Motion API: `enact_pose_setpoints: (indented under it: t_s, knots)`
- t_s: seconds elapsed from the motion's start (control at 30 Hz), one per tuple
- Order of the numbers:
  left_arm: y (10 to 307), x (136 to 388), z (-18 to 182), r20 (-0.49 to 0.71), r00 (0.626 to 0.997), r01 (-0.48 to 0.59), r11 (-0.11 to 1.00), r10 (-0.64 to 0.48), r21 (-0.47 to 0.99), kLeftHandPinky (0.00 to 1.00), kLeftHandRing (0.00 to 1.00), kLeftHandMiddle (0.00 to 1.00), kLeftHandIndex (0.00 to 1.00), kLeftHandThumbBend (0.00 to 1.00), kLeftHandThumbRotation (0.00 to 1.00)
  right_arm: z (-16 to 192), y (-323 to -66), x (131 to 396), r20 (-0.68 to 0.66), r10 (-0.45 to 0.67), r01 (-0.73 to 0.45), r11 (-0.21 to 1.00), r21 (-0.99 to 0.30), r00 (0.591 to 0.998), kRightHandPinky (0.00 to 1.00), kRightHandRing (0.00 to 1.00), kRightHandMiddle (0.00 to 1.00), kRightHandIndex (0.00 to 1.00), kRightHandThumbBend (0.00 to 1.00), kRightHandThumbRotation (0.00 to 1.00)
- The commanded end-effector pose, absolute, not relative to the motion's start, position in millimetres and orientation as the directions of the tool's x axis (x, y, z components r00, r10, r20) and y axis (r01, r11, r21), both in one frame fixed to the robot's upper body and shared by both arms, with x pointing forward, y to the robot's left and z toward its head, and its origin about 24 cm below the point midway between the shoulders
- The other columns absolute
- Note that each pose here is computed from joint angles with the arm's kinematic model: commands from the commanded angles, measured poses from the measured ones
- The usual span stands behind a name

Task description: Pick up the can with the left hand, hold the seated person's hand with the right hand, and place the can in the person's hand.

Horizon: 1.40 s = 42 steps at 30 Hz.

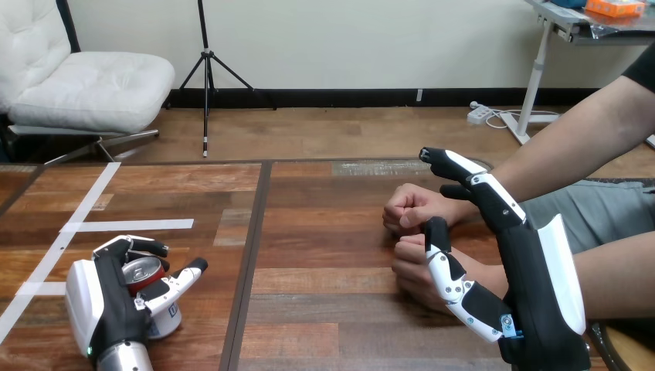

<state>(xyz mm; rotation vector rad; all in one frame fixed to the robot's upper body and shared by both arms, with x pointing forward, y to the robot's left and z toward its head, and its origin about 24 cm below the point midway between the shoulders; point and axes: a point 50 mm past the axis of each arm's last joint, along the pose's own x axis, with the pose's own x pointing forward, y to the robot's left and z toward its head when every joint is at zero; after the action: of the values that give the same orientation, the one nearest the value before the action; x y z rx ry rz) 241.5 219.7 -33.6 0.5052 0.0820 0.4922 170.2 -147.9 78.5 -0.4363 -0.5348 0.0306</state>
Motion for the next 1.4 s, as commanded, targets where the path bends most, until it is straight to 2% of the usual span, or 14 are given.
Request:
enact_pose_setpoints:
  t_s: [0.0,0.33,0.63,1.37]
  knots:
    - [218,246,-29,0.095,0.888,-0.437,0.764,0.449,0.475,0.27,0.33,0.39,0.4,0.82,0.0,96,-147,174,0.559,0.144,0.111,0.911,-0.397,0.817,0.76,0.82,0.84,0.81,0.13,0.0]
    - [215,245,-28,0.134,0.887,-0.451,0.767,0.441,0.457,0.26,0.33,0.39,0.39,0.83,0.0,95,-147,174,0.56,0.143,0.109,0.913,-0.393,0.816,0.75,0.82,0.84,0.81,0.13,0.0]
    - [210,242,-23,0.164,0.891,-0.453,0.809,0.424,0.375,0.28,0.34,0.4,0.4,0.82,0.0,95,-148,173,0.561,0.143,0.112,0.912,-0.395,0.815,0.75,0.82,0.84,0.82,0.13,0.0]
    - [191,237,5,0.305,0.898,-0.374,0.915,0.316,0.151,0.32,0.38,0.42,0.41,0.87,0.0,95,-147,174,0.56,0.144,0.11,0.913,-0.394,0.816,0.73,0.8,0.83,0.82,0.14,0.0]
